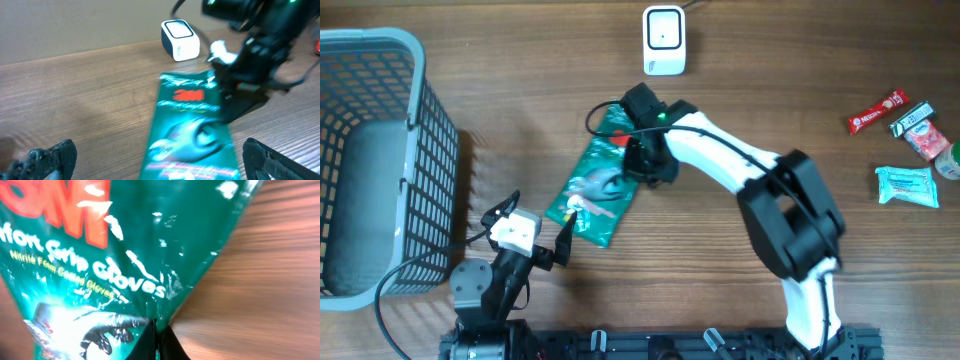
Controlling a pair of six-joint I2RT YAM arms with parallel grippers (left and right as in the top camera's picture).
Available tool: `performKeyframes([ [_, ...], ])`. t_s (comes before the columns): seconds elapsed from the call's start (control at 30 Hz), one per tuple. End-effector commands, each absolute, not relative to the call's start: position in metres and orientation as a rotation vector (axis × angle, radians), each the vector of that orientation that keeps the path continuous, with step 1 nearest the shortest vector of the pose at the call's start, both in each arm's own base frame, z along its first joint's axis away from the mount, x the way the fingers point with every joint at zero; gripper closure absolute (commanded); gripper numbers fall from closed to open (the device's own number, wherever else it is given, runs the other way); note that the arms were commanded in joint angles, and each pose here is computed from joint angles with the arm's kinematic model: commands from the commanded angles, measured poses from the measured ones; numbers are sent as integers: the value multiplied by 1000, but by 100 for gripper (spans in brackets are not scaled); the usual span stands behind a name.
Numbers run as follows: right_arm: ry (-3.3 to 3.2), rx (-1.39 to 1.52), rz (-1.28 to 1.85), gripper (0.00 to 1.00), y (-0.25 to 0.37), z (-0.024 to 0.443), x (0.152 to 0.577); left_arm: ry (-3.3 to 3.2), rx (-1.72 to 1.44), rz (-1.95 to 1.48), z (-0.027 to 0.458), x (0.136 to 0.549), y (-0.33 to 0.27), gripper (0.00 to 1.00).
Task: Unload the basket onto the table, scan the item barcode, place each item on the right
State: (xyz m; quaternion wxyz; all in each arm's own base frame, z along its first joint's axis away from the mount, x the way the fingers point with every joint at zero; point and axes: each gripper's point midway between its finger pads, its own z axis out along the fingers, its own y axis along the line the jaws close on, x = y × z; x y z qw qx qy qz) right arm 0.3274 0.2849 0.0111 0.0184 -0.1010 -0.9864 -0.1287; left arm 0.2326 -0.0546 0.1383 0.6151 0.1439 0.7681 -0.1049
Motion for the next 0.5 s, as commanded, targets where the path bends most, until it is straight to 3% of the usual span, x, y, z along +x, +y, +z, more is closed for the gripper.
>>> performKeyframes([
  [0.0,-3293,-285,-163,95,247,60,338,1768,331,-257,137,232,-56,0],
  [0.1,-3240,-376,-88,94,235,63,324,1768,331,-257,137,232,-56,0],
  [0.17,-3218,-374,-51,55,230,62,317,1768,331,-257,138,232,-56,0],
  [0.2,-3208,-390,-39,52,228,63,315,1768,331,-257,138,232,-56,0],
  [0.23,-3194,-417,-23,42,226,63,312,1768,331,-257,138,232,-56,0],
  [0.27,-3181,-445,-8,13,224,62,310,1768,331,-257,138,232,-56,0],
  [0.3,-3173,-483,1,1,222,62,309,1768,331,-257,137,232,-56,0],
  [0.47,-3153,-715,-155,0,243,57,325,1768,331,-257,138,232,-56,0],
])
